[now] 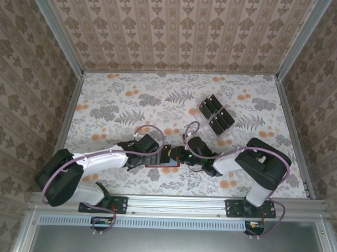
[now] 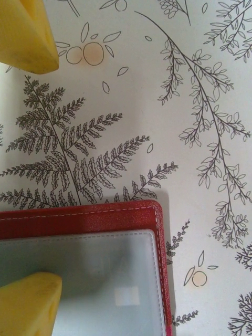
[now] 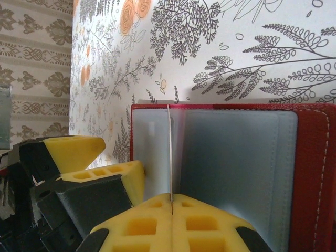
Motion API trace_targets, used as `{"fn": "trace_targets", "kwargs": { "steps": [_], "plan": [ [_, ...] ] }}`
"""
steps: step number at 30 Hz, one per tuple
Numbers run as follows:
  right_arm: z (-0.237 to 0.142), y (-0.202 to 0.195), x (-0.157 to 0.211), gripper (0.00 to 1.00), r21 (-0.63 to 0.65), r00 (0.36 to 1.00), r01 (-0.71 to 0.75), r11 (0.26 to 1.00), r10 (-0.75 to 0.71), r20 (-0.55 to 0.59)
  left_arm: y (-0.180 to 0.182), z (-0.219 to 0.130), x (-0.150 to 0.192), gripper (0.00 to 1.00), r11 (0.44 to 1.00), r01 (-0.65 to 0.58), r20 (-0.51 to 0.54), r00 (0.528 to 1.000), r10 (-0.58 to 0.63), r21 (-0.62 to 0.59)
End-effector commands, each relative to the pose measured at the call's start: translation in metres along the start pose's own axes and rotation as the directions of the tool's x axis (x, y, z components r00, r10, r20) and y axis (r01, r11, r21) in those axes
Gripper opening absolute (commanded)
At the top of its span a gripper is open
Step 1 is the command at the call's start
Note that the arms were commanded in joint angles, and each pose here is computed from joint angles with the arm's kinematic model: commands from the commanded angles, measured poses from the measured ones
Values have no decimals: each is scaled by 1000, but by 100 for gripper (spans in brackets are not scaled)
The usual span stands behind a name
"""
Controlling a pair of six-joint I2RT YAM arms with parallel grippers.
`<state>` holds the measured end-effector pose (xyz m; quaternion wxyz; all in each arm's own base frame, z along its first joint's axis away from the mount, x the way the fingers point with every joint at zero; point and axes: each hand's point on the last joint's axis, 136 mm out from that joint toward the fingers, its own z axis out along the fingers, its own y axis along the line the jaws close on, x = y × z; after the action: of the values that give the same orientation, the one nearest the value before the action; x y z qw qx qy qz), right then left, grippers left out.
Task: Put the credit cards into the card holder
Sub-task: Insert the credit card into the card holder.
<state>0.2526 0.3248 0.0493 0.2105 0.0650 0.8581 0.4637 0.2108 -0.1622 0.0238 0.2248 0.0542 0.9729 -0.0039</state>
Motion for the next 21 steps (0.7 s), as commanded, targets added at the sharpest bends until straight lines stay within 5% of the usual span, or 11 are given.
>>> {"fn": "trace_targets", "kwargs": {
  "steps": [1,21],
  "plan": [
    [4,14,-1,0,-50,1000,2,999,-2,1,13,4,16,100,999,-14,-43,999,12,-52],
    [0,-1,7,0,-43,1000,-23,999,23,-1,14,4,16,100,999,-14,-42,999,12,-52]
  ]
}}
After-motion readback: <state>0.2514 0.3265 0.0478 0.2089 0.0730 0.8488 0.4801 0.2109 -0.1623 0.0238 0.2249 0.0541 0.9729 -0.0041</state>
